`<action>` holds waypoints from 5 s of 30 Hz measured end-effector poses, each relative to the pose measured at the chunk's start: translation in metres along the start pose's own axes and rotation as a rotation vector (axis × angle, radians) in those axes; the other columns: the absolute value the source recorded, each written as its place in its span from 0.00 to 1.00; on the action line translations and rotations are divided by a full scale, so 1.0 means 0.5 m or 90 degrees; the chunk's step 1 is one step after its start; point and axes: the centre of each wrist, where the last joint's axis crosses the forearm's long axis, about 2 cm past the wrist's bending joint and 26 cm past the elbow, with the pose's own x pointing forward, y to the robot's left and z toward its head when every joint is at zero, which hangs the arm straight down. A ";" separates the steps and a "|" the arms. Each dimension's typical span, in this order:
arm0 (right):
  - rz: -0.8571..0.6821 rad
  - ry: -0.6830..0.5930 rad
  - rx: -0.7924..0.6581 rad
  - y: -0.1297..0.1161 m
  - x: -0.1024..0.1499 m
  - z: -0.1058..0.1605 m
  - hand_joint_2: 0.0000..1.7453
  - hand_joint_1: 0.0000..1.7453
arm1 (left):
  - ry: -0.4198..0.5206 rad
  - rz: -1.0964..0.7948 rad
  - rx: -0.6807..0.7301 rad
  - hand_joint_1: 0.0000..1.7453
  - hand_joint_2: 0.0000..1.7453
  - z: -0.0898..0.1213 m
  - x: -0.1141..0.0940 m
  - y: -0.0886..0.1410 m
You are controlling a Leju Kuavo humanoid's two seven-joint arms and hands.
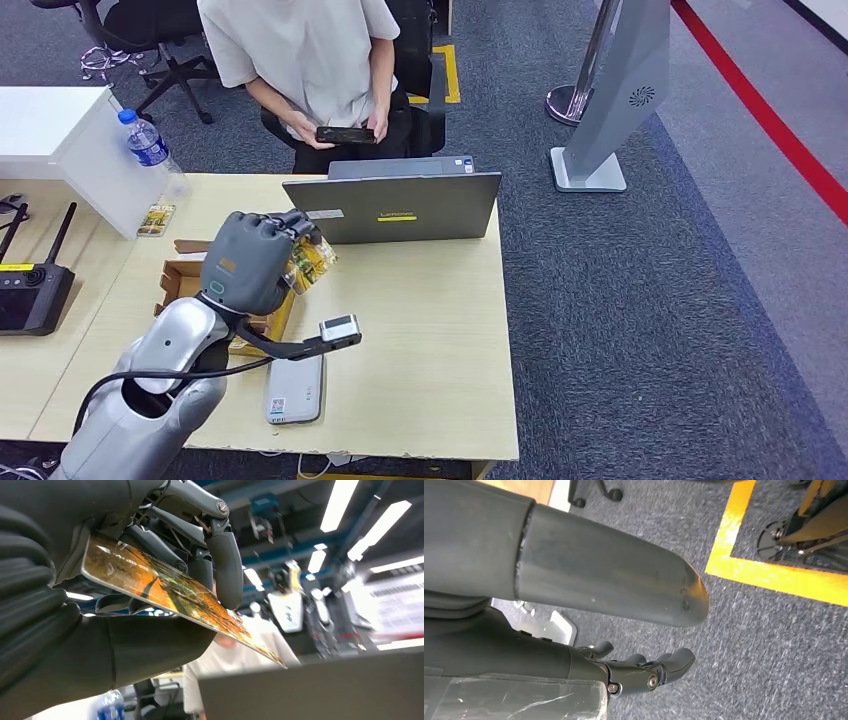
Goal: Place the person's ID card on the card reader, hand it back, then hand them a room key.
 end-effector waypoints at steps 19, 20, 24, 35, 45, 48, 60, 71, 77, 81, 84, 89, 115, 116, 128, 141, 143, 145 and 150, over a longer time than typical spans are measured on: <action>-0.027 0.018 0.020 0.001 -0.001 0.000 0.00 0.00 | 0.014 -0.113 -0.339 1.00 1.00 0.125 0.003 -0.162; -0.030 0.017 0.019 0.001 -0.001 0.000 0.00 0.00 | 0.016 -0.119 -0.344 1.00 1.00 0.133 0.001 -0.165; -0.042 -0.005 0.006 -0.004 0.002 -0.001 0.00 0.00 | 0.023 -0.144 -0.356 1.00 1.00 0.163 -0.008 -0.173; -0.047 -0.017 -0.001 -0.013 0.012 -0.001 0.00 0.00 | 0.001 -0.155 -0.441 1.00 1.00 0.235 -0.042 -0.182; -0.066 0.017 0.018 -0.011 0.005 -0.002 0.00 0.00 | -0.015 -0.119 -0.461 1.00 1.00 0.245 -0.051 -0.181; -0.070 0.019 0.023 -0.010 0.001 -0.002 0.00 0.00 | -0.018 -0.106 -0.417 1.00 1.00 0.237 -0.042 -0.180; -0.047 0.005 0.040 -0.003 -0.010 -0.001 0.00 0.00 | 0.024 -0.143 -0.027 1.00 1.00 -0.043 -0.066 -0.025; -0.006 0.013 0.038 -0.010 -0.008 -0.003 0.00 0.00 | 0.262 -0.329 -0.056 1.00 1.00 -0.173 -0.300 0.036; 0.004 0.012 0.039 -0.012 -0.004 -0.003 0.00 0.00 | 0.315 -0.335 -0.109 0.00 1.00 -0.183 -0.348 0.027; 0.008 0.011 0.040 -0.012 -0.003 -0.003 0.00 0.00 | 0.332 -0.309 -0.128 0.00 1.00 -0.186 -0.353 0.021; 0.010 0.011 0.040 -0.012 -0.003 -0.003 0.00 0.00 | 0.336 -0.287 -0.129 0.00 1.00 -0.187 -0.352 0.018; 0.008 0.012 0.040 -0.011 -0.003 -0.003 0.00 0.00 | 0.313 -0.239 -0.122 0.00 1.00 -0.177 -0.338 0.011; -0.102 0.040 0.018 -0.019 -0.049 -0.002 0.00 0.00 | 0.067 -0.026 -0.269 0.00 1.00 0.430 -0.093 -0.024; -0.104 0.040 0.017 -0.020 -0.050 -0.002 0.00 0.00 | 0.073 -0.028 -0.275 0.00 1.00 0.437 -0.094 -0.023; -0.080 0.034 0.015 -0.016 -0.042 0.000 0.00 0.00 | 0.154 -0.133 -0.194 0.00 1.00 0.387 -0.084 -0.052; -0.058 0.029 0.016 -0.019 -0.035 0.000 0.00 0.00 | 0.207 -0.094 -0.238 0.00 1.00 0.323 -0.090 -0.127; -0.055 0.029 0.015 -0.019 -0.034 0.000 0.00 0.00 | 0.211 -0.089 -0.241 0.00 1.00 0.314 -0.090 -0.135; -0.051 0.027 0.015 -0.020 -0.032 0.000 0.00 0.00 | 0.214 -0.085 -0.245 0.00 1.00 0.303 -0.088 -0.147; -0.046 0.024 0.015 -0.021 -0.029 0.000 0.00 0.00 | 0.221 -0.078 -0.252 0.00 1.00 0.282 -0.080 -0.169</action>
